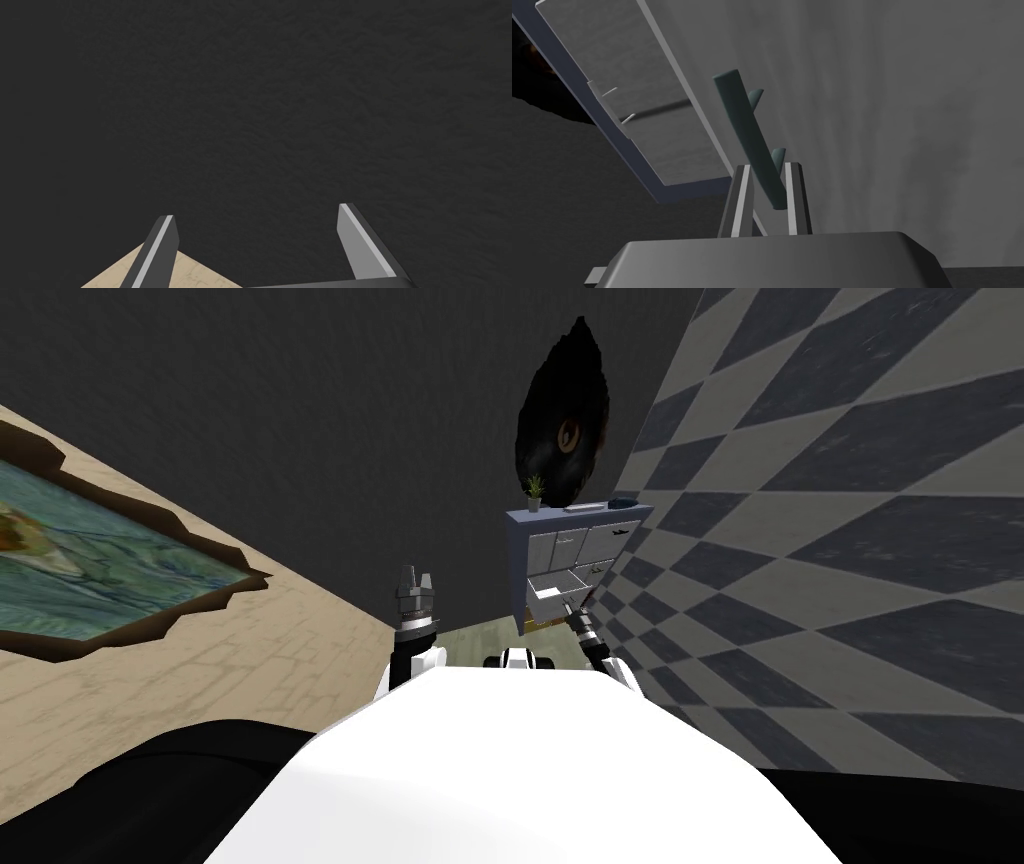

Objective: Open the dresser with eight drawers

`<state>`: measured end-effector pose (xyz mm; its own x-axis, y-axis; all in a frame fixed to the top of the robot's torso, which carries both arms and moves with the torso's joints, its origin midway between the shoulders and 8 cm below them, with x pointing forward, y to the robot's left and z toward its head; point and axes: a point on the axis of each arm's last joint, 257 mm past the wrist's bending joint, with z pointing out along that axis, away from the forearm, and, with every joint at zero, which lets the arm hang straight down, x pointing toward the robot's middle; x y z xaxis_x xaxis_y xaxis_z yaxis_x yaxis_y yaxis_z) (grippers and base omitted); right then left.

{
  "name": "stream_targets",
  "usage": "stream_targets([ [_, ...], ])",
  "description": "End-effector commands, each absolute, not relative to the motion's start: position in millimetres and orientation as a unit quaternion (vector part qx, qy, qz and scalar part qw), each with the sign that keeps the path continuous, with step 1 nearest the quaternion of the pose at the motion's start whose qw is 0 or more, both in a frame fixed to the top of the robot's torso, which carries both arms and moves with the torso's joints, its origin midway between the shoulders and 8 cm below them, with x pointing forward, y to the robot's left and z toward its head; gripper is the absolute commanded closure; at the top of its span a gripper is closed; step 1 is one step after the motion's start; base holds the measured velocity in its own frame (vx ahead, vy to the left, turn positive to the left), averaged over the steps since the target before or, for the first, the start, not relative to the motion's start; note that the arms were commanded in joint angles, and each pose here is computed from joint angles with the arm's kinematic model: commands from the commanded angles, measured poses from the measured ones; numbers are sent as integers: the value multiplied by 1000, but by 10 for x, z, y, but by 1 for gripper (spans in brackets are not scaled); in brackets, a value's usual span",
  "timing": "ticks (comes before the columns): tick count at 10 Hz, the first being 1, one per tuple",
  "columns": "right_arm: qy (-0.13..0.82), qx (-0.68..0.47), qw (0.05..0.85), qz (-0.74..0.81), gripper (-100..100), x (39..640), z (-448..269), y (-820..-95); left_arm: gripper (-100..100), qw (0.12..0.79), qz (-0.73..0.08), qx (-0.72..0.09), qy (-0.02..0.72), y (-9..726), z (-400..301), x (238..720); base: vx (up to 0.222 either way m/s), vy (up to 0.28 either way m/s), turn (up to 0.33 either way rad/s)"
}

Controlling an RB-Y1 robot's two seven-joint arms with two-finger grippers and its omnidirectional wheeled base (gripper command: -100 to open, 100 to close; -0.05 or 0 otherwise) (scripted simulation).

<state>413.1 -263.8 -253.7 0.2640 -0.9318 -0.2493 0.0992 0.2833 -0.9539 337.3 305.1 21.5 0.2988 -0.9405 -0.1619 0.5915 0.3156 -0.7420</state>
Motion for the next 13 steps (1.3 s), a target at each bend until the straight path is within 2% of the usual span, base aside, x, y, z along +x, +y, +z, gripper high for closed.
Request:
stream_targets([
  [1, 464, -451, 652, -395, -100, 4246, -2394, -2775, 0, 752, -509, -288, 303, 3051, 214, 3373, -53, 35, 63],
  [8, 469, -443, 649, -404, -100, 4494, -1989, -3069, 0, 753, -509, -288, 303, 3052, 214, 3373, -37, 33, 34],
  [9, 474, -446, 645, -400, -100, 4463, -2107, -3039, 0, 753, -509, -288, 303, 3051, 214, 3373, -17, 12, 4],
  [10, 477, -446, 643, -400, 0, 4463, -2125, -3056, 0, 753, -509, -288, 303, 3052, 214, 3373, 0, 0, 0],
  [13, 482, -447, 639, -399, 0, 4450, -2176, -3070, 0, 753, -509, -288, 303, 3052, 214, 3373, 0, 0, 0],
])
